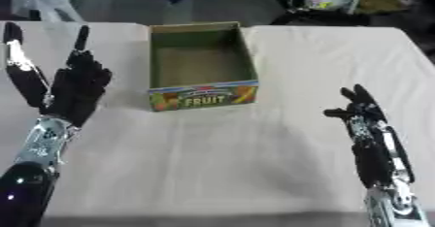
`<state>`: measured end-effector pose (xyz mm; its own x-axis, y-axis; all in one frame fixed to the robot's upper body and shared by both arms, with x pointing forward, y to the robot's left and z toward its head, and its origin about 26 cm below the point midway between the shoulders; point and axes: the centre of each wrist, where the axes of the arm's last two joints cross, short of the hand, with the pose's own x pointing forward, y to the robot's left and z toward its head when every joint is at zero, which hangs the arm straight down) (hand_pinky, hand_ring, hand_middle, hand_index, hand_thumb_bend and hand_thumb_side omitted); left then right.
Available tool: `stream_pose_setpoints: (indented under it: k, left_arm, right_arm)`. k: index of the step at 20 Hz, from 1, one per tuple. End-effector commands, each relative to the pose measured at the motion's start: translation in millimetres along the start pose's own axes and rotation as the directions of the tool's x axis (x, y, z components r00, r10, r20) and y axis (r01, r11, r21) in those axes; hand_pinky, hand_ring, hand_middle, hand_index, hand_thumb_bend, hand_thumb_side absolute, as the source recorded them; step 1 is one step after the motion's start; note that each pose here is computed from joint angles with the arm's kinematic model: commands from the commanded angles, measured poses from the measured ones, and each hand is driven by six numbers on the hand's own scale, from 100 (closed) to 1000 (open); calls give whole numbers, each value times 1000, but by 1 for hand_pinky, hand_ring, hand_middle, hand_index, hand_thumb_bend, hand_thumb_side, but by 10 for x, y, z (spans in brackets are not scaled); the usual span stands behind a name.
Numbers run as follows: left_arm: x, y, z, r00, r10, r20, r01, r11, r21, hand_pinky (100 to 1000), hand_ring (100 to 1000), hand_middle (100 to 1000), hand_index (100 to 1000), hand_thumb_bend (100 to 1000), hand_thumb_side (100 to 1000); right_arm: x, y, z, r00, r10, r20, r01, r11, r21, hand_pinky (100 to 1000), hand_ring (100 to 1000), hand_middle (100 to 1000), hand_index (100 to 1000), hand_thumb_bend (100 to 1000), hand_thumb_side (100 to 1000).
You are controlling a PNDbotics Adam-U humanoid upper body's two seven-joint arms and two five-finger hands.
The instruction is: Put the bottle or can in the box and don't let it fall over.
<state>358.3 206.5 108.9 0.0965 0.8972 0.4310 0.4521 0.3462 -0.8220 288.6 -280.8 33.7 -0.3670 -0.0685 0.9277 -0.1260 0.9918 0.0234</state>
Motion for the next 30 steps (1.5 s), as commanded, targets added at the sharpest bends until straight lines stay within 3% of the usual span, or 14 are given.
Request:
stream_pose_setpoints:
  k: [1,6,9,19,30]
  left_arm:
    - [-8,16,-131,998,55,19,-56,995,79,130,100,156,912,672,658]
    - [-51,73,-290,995,95,32,-100,971,215,147,100,167,944,738,672]
    - [-6,37,-394,993,106,61,-117,965,236,151,100,170,959,749,652]
    - [327,-306,-714,980,127,153,-149,979,139,157,100,175,971,715,593]
    - [499,-470,-776,971,119,208,-141,985,96,167,100,183,972,691,575]
  right_arm:
    - [27,-6,-16,1000,7,9,-7,1000,9,985,692,923,994,100,578]
    - [20,3,-12,1000,4,6,-4,1000,12,985,692,922,994,100,578]
    - [18,4,-14,1000,2,7,-2,1000,11,985,692,922,994,100,577]
    - [11,22,-15,1000,-4,4,4,1000,17,985,692,922,994,100,575]
    - [6,32,-18,1000,-8,3,8,1000,20,986,692,922,994,100,575]
